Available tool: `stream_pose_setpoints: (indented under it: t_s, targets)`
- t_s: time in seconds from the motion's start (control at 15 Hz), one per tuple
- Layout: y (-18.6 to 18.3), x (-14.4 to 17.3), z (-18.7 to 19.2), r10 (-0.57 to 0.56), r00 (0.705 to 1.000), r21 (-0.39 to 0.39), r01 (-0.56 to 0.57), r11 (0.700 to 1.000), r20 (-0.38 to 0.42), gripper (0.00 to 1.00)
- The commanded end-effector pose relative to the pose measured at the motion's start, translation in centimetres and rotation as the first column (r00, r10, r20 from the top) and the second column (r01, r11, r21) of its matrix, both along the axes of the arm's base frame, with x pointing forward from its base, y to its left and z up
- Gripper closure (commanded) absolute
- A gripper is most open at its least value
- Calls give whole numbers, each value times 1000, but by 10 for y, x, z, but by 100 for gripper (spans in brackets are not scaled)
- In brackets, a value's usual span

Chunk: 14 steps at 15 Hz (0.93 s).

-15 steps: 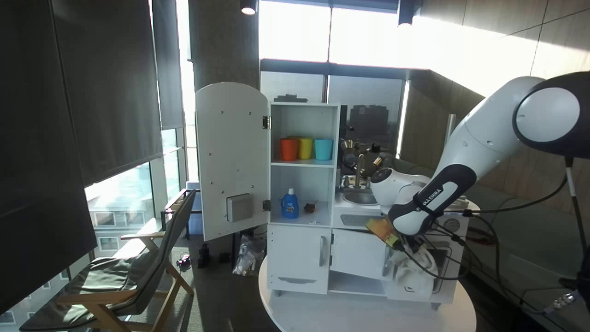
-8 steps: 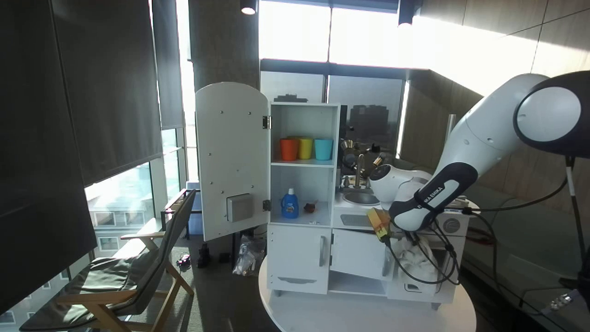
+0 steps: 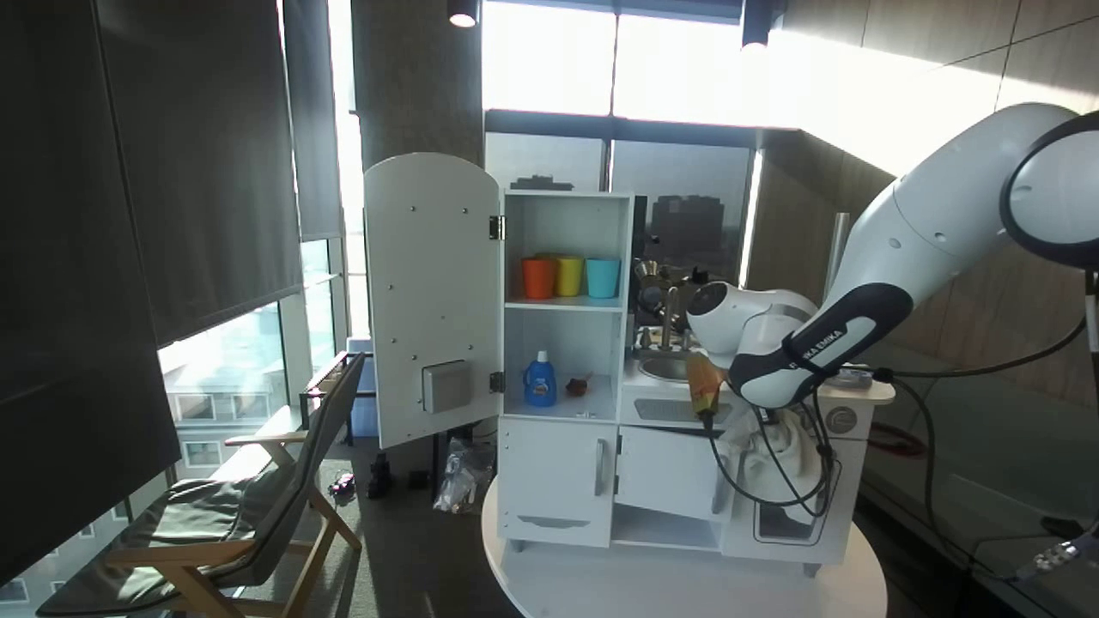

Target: Use the white towel to wipe the counter

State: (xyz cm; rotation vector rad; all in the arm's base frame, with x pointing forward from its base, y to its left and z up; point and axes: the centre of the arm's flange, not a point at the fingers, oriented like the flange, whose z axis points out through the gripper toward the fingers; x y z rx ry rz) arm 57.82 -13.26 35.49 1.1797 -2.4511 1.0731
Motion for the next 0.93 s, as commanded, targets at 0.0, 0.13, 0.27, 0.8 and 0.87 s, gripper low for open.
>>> stream_pose_setpoints:
  t_s: [0.0, 0.13, 0.27, 0.8, 0.87]
  targets:
    - [9, -6, 41, -11, 995, -60, 17, 998, 103, 91]
    - [11, -1, 61, 0, 991, -67, 9, 998, 134, 92]
    - [20, 8, 67, 38, 989, -58, -30, 998, 141, 91]
    - [79, 30, 34, 206, 976, -11, -206, 978, 73, 90]
    - [80, 33, 29, 214, 975, -12, -213, 977, 59, 90]
